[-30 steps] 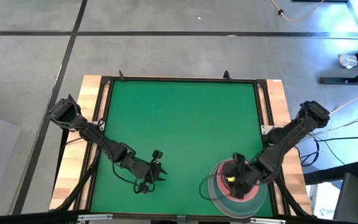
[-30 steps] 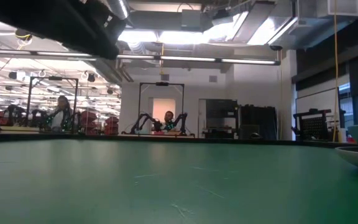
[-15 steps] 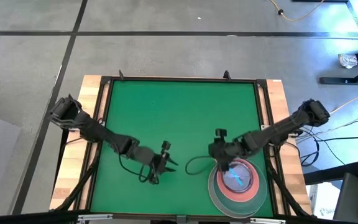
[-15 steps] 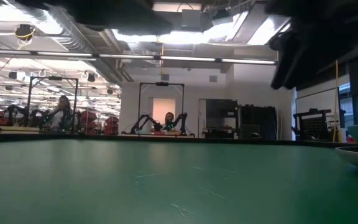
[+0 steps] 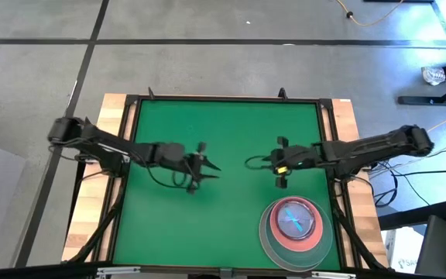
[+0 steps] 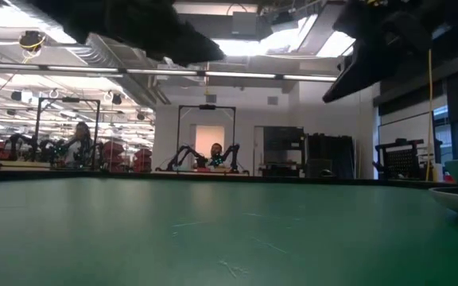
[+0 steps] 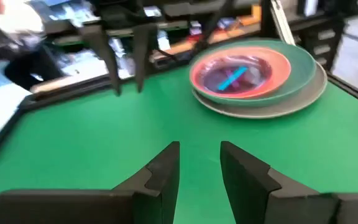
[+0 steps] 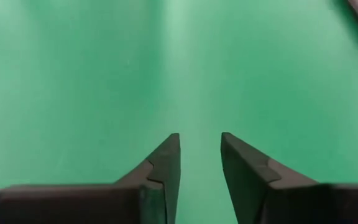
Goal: Stack plastic plates
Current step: Return to Home Position
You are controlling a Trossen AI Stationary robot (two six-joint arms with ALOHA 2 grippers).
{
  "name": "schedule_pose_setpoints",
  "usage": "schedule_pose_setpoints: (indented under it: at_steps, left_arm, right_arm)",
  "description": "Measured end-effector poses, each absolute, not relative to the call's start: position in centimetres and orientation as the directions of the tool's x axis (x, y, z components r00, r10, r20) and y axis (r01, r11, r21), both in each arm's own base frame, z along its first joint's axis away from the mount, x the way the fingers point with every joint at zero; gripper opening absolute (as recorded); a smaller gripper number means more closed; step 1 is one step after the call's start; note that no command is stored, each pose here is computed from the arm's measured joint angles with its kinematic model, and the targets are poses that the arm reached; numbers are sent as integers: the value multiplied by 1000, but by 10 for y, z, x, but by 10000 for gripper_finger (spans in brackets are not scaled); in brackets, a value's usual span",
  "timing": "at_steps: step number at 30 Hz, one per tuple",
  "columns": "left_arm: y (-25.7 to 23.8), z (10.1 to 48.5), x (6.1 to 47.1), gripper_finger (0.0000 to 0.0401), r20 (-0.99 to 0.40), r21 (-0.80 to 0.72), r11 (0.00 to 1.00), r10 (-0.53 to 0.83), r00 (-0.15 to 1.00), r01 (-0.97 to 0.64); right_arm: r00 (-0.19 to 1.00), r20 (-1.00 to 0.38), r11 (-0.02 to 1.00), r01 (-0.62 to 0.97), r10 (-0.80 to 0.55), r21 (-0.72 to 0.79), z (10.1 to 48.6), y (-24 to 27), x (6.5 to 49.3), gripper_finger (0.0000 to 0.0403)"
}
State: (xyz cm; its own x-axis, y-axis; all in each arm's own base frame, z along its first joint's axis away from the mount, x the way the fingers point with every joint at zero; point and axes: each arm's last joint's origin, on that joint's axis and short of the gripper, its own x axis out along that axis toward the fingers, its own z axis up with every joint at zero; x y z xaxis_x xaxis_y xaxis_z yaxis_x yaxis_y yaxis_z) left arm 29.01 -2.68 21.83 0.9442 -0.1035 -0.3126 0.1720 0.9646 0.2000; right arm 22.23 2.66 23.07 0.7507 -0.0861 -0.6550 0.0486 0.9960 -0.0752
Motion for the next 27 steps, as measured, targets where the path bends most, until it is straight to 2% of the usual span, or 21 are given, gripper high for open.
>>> schedule_pose_setpoints:
  at_steps: [4,7,11,14,18,22,27]
  left_arm:
    - [-5,221,260,110,-182,202,977,-32,983,69]
    - [6,211,237,110,-105,146,989,18,994,-2]
    - [11,196,212,110,-113,98,994,49,992,-38]
    - [13,195,199,110,-93,112,985,144,985,-133]
    - [11,192,181,110,-62,113,984,144,988,-136]
    - [11,191,163,105,-49,89,984,158,986,-153]
    - [13,192,143,61,-65,57,979,200,978,-196]
  right_arm:
    - [856,-509,996,60,-88,-73,235,17,205,100]
    - [918,-384,995,87,-102,-58,234,13,195,99]
    - [954,-281,994,100,-107,-38,223,11,183,100]
    - [965,-221,989,148,-140,19,212,10,176,100]
    - [967,-195,983,177,-165,44,197,9,170,100]
    - [969,-175,981,184,-172,55,200,9,167,90]
    - [976,-136,981,181,-171,68,209,8,158,47]
